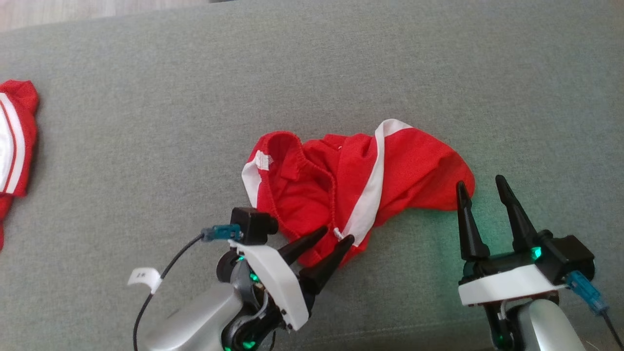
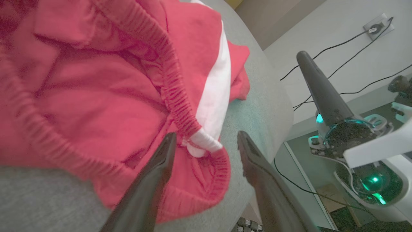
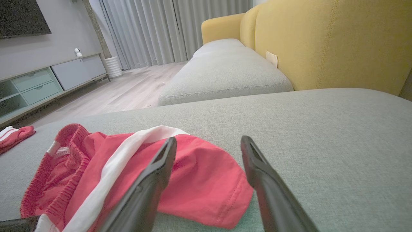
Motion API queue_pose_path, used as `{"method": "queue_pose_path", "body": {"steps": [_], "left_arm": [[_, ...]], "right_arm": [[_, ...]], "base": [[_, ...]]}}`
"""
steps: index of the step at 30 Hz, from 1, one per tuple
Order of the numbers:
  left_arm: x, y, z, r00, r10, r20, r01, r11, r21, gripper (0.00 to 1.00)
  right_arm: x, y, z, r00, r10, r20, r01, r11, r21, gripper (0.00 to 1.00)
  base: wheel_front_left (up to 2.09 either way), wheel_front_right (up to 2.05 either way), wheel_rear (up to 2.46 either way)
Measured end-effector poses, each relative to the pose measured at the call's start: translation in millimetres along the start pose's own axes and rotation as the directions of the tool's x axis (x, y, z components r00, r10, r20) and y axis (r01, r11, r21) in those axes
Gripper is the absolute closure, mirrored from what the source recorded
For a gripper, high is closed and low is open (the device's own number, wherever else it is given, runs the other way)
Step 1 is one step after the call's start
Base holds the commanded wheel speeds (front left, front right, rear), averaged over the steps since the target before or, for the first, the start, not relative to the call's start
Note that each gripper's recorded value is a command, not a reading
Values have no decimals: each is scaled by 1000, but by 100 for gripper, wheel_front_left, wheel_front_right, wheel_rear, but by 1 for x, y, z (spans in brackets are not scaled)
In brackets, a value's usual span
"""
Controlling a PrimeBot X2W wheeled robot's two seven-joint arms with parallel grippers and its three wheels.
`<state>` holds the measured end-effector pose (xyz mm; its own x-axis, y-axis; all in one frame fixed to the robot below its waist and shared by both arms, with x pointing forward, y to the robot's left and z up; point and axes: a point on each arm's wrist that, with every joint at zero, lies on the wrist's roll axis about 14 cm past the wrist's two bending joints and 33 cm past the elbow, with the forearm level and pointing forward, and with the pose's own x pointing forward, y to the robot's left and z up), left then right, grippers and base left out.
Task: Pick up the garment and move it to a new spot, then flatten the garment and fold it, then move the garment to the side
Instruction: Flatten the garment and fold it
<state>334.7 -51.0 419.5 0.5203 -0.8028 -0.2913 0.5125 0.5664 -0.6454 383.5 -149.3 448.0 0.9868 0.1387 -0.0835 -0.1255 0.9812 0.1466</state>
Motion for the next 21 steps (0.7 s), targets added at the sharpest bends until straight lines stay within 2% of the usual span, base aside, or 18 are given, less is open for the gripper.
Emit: {"method": "queue_pose_path", "body": {"steps": [7, 8, 9, 10, 11, 12, 13, 18, 21], "left_arm": [[7, 9, -7, 997, 53, -58, -54, 999, -1, 0], [7, 11, -9, 996, 62, -71, -62, 998, 4, 2], [7, 12, -11, 994, 69, -82, -69, 998, 4, 18], [7, 12, -12, 994, 72, -87, -72, 997, 4, 44], [7, 12, -14, 992, 73, -98, -73, 997, 6, 54], [7, 11, -15, 992, 72, -104, -72, 997, 6, 79], [6, 11, -14, 993, 70, -100, -69, 998, 7, 100], [0, 8, -12, 993, 62, -105, -61, 998, 20, 100], [-4, 6, -1, 997, 60, -49, -59, 998, 24, 100]], "right_arm": [[-1, -3, -2, 1000, -11, -8, 11, 1000, 1, 0], [-1, -4, -3, 1000, -12, -9, 12, 1000, 1, 0], [-1, -4, -3, 1000, -13, -9, 13, 1000, 1, 0], [-1, -4, -3, 1000, -13, -9, 13, 1000, 1, 0], [-1, -4, -3, 1000, -13, -9, 13, 1000, 1, 0], [-1, -4, -3, 1000, -14, -8, 14, 1000, 1, 0], [-1, -4, -2, 1000, -13, -8, 13, 1000, 1, 0], [0, -2, 0, 1000, -7, 0, 7, 1000, 9, 0], [1, 1, 2, 1000, 0, 7, -1, 1000, 9, 0]], "base": [[0, 0, 0], [0, 0, 0], [0, 0, 0], [0, 0, 0], [0, 0, 0], [0, 0, 0], [0, 0, 0], [0, 0, 0], [0, 0, 0]]}}
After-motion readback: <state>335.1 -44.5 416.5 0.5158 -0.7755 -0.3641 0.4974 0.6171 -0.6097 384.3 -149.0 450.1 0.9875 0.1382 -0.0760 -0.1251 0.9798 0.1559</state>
